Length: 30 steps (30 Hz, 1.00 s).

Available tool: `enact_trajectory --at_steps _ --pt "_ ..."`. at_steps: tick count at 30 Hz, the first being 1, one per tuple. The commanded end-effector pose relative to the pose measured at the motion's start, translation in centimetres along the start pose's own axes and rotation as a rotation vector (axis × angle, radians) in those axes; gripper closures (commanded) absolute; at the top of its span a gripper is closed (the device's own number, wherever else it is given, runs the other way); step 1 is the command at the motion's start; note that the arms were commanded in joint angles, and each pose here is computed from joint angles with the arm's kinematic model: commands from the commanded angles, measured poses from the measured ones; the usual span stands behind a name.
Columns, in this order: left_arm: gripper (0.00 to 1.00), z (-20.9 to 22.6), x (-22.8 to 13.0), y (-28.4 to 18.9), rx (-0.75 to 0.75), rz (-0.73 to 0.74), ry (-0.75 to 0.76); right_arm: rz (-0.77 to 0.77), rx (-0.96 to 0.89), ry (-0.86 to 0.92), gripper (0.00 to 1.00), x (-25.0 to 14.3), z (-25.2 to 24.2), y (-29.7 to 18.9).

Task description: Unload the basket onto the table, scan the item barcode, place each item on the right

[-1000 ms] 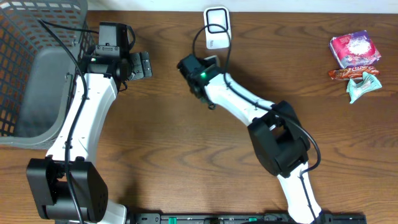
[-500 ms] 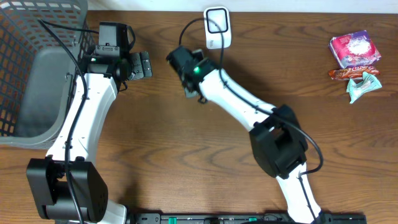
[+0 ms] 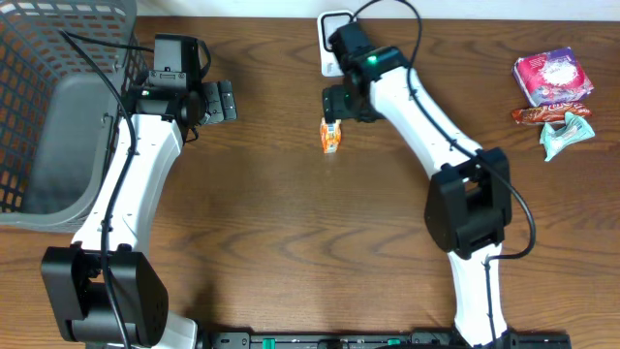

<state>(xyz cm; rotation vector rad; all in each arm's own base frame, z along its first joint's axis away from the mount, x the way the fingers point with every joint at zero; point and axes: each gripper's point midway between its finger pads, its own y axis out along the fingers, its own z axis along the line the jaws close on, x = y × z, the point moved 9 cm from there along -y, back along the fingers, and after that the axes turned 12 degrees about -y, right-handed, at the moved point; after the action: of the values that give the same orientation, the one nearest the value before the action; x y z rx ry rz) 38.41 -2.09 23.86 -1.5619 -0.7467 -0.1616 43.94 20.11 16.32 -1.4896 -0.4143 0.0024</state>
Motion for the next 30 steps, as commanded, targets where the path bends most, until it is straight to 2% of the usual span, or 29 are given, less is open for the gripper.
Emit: enact_trajectory --at_steps 1,8,11,14,20,27,28,29,30 --pt "0.02 0.3 -0.1 0.3 0.016 0.007 0.006 0.045 0.152 0.007 0.11 -0.7 0.4 1.1" --pt "0.02 0.3 -0.1 0.3 0.016 0.007 0.006 0.013 0.166 -0.013 0.08 -0.4 1.4 1.4" --pt "0.02 0.3 -0.1 0.3 0.016 0.007 0.006 0.004 0.116 -0.021 0.12 -0.4 1.9 1.8" --pt "0.02 0.3 -0.1 0.3 0.016 0.007 0.007 -0.015 0.044 -0.001 0.11 -0.5 2.1 2.8" --pt "0.02 0.3 -0.1 0.3 0.016 0.007 0.007 -0.034 0.052 -0.016 0.16 -1.2 3.1 4.8" --pt "0.02 0.3 -0.1 0.3 0.016 0.007 0.006 -0.057 0.059 -0.037 0.38 -1.6 4.1 5.9" --pt "0.02 0.3 -0.1 0.3 0.016 0.007 0.006 -0.061 0.057 -0.038 0.44 -1.6 4.2 5.9" --pt "0.02 0.3 -0.1 0.3 0.016 0.007 0.006 -0.066 0.054 -0.038 0.57 -1.5 4.2 5.9" --pt "0.02 0.3 -0.1 0.3 0.016 0.007 0.006 -0.068 0.054 -0.038 0.62 -1.5 4.2 5.9"
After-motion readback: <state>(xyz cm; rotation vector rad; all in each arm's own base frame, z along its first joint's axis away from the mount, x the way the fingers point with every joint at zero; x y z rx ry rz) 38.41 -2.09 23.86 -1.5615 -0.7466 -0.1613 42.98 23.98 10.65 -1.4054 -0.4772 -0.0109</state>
